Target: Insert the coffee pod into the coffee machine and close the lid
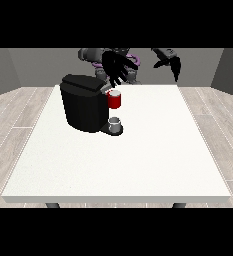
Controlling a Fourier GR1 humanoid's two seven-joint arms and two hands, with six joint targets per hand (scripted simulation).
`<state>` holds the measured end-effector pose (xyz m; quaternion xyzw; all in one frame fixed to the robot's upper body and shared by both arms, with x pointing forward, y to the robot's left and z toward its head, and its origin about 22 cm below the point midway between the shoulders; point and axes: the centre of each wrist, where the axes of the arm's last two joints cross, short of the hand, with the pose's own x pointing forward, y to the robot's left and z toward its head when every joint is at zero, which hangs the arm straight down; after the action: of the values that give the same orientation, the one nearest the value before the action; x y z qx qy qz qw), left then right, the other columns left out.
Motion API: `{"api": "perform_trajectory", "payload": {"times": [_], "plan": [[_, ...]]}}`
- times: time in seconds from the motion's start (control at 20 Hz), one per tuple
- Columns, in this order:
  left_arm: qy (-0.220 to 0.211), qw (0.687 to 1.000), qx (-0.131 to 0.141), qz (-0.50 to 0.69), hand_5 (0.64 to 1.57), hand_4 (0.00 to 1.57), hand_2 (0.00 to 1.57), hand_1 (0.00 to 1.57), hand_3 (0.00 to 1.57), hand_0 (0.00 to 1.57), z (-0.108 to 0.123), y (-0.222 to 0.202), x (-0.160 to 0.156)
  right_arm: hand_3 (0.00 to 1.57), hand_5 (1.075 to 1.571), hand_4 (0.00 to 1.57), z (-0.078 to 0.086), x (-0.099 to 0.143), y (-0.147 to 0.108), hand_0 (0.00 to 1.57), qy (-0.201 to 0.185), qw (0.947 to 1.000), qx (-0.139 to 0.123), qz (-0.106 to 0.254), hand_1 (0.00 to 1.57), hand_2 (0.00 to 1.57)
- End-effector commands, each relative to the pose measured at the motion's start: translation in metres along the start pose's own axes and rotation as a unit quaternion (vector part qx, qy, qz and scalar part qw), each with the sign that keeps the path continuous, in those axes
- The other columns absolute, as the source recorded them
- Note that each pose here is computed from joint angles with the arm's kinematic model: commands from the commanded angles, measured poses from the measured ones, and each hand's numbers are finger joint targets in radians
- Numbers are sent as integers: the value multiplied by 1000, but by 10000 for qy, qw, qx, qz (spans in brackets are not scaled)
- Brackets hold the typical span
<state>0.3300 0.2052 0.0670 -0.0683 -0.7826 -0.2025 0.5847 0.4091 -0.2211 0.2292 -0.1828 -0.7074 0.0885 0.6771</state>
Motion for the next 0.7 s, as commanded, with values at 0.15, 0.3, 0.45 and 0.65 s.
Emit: {"api": "perform_trajectory", "payload": {"times": [0.15,0.3,0.45,0.65], "plan": [[-234,9992,-323,-31,1571,399,0,0,0,0,-23,-6,26,0,1571,0,8,77,30,0,-1817,9821,432,260,0,0],[-405,9991,-108,-64,1571,395,0,0,0,0,-19,7,24,0,1571,0,4,86,35,0,-2044,9771,508,295,0,0],[-652,9974,-284,-73,1571,377,0,0,0,0,-27,0,42,0,1571,0,-6,94,32,0,-2028,9784,345,190,0,0],[-539,9985,-125,-2,1571,0,0,0,0,0,-15,8,28,0,1571,0,-11,87,42,0,-2069,9764,603,-122,0,0]]}}
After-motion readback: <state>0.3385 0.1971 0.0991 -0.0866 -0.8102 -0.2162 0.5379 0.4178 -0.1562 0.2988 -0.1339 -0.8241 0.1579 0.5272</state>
